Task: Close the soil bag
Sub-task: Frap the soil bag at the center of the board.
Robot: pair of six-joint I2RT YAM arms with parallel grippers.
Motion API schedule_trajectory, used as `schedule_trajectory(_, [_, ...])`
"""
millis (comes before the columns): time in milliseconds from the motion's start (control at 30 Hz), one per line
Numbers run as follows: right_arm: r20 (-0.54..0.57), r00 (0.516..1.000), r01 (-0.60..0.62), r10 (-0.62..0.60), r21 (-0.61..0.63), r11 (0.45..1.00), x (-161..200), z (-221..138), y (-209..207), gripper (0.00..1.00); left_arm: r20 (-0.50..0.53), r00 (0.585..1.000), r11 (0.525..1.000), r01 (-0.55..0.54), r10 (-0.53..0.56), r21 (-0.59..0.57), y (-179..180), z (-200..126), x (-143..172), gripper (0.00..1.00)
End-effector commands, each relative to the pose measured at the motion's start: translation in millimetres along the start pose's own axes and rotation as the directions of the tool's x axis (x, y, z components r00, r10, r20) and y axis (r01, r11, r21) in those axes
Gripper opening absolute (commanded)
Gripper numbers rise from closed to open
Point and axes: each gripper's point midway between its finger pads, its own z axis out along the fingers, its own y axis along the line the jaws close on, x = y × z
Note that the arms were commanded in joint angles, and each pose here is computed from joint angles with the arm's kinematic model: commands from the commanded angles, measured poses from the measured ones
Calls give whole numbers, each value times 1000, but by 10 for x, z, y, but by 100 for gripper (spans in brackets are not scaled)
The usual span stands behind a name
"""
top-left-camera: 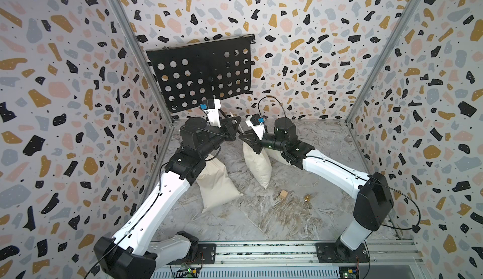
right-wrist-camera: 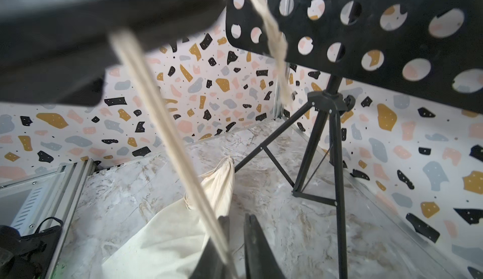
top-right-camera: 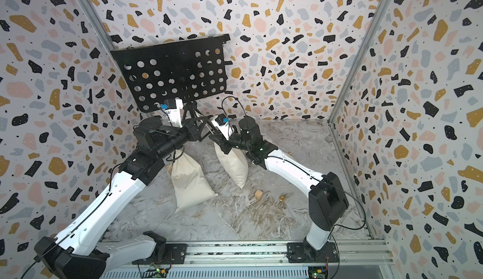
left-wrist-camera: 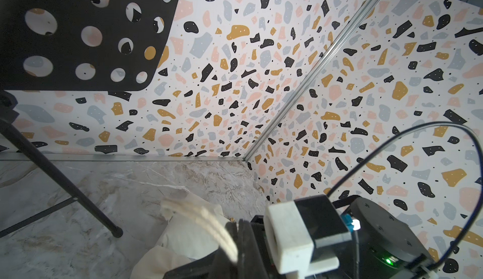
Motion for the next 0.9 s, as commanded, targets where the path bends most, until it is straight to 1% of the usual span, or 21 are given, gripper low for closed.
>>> schedule_trajectory(0, [-114,993,-2,10,71,997,439,16,-161,16,208,975,988,-101,74,120,-572,-411,-675,0])
schedule_trajectory(33, [-173,984,-22,39,96,995,767,8,-234,16,242,966,982,-126,90,138,-694,-525,-799,0])
schedule_trajectory(167, [-319,937,-73,144,224,972,1662,-149,-575,14,342,926,963,-222,160,153,-1059,-930,-1201,0])
schedule_trajectory(267, [-394,887,-91,240,362,928,2110,-407,-894,10,423,884,947,-283,197,150,-1301,-1275,-1461,0])
schedule_trajectory(333, [-424,854,-84,300,458,885,2270,-620,-1135,8,480,849,941,-315,221,124,-1404,-1509,-1612,0])
schedule_trajectory(400, [-427,834,-69,350,548,834,2317,-852,-1379,9,534,807,934,-347,250,88,-1497,-1770,-1746,0])
schedule_trajectory(433, [-419,832,-62,364,581,812,2289,-952,-1477,9,554,789,931,-358,265,65,-1521,-1868,-1803,0])
schedule_trajectory(500, [-402,837,-48,371,621,783,2214,-1109,-1605,11,584,759,925,-378,287,36,-1578,-2037,-1884,0])
schedule_trajectory(567, [-397,847,-17,354,646,763,2089,-1214,-1682,13,602,739,922,-386,303,9,-1598,-2144,-1939,0])
schedule_trajectory(633, [-409,848,17,337,656,754,2014,-1266,-1717,14,605,732,923,-384,312,-12,-1579,-2166,-1960,0])
schedule_trajectory(700, [-416,846,42,334,676,735,1995,-1313,-1771,14,600,735,925,-378,314,-21,-1548,-2140,-1951,0])
schedule_trajectory(733, [-440,826,52,353,683,728,2073,-1359,-1764,14,597,739,927,-375,313,-23,-1531,-2122,-1941,0])
schedule_trajectory(800, [-462,803,70,377,701,709,2179,-1412,-1787,15,586,748,932,-360,311,-35,-1461,-2067,-1903,0])
schedule_trajectory(867, [-484,779,85,399,712,697,2276,-1450,-1807,18,588,748,936,-348,309,-48,-1404,-2055,-1882,0])
